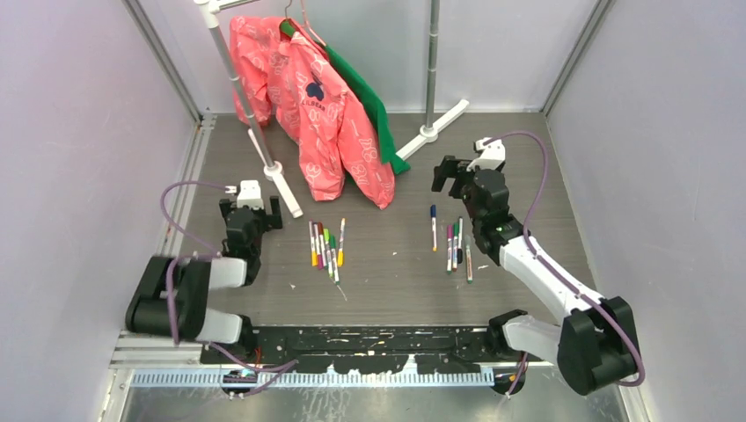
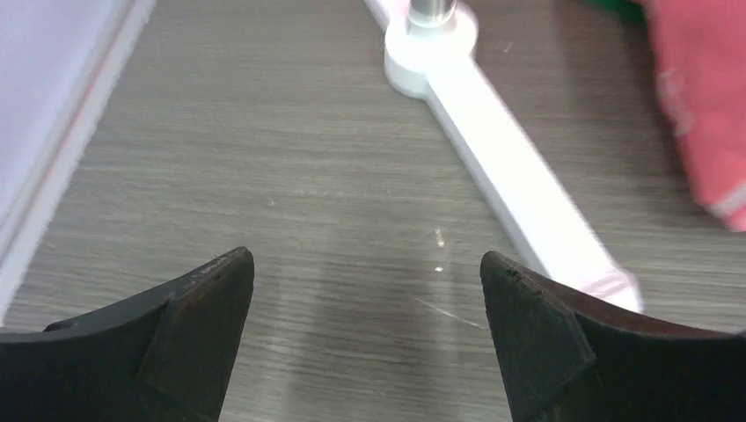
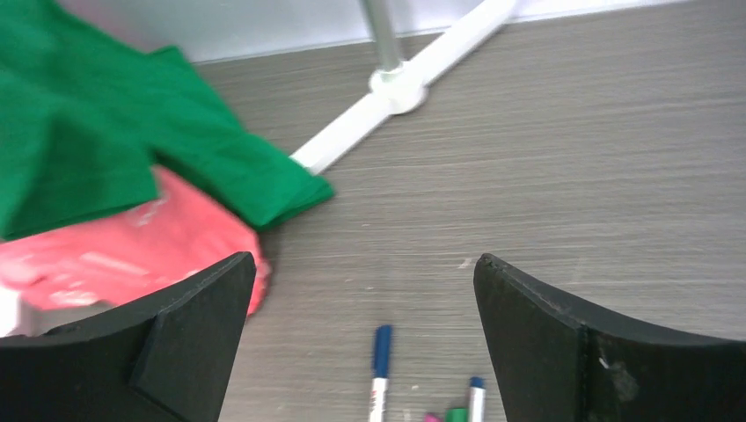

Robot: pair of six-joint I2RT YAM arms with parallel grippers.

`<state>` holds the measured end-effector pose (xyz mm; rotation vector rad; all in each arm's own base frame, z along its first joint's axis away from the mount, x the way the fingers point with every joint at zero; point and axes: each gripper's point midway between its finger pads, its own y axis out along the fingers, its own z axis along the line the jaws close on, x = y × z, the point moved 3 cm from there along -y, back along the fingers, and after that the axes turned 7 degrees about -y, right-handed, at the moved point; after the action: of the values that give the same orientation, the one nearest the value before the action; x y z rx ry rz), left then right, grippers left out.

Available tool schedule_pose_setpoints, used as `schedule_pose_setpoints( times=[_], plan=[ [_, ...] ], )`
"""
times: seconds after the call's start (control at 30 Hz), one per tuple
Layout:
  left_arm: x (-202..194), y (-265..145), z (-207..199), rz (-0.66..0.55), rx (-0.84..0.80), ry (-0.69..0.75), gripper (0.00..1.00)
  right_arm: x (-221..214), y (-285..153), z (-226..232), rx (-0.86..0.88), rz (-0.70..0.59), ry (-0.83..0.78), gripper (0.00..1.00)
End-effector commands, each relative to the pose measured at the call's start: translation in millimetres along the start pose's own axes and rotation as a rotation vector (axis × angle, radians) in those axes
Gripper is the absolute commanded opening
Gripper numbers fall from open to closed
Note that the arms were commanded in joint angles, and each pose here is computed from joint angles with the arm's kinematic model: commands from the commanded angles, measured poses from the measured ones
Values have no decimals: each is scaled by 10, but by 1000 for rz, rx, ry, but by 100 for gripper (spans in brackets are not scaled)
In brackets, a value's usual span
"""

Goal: Open the pen caps

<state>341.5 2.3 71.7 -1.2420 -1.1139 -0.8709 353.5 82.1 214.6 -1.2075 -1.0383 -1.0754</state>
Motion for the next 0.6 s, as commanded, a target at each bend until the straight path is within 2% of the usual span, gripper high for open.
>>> schedule_pose_setpoints(
  times=[0.0,0.03,0.1,0.17,0.23,0.33,0.4,0.47,0.57],
  plan=[
    [754,-402,-76,-223,-19,-76,100,347,-223,192,74,-113,99,100],
    [1056,-617,-145,-292,-72,-154,100,394,-298,206,84,-122,160,100],
    [1380,-941,-251,-321,-175,-278,100,486,-394,252,130,-166,200,100],
    [1581,-1167,-300,-371,-245,-398,100,591,-430,277,146,-183,224,100],
    [1668,-1323,-433,-378,-359,-492,100,641,-436,339,170,-131,211,100],
    [1751,-1580,-846,-331,-678,-526,100,646,-435,304,128,-79,234,97],
    [1741,-1676,-1037,-255,-818,-577,100,574,-450,229,67,-7,222,94],
    [1699,-1674,-1130,-169,-865,-644,100,492,-470,166,19,57,205,92],
    [1640,-1635,-1211,-52,-873,-666,100,335,-492,150,2,134,202,92]
  ],
)
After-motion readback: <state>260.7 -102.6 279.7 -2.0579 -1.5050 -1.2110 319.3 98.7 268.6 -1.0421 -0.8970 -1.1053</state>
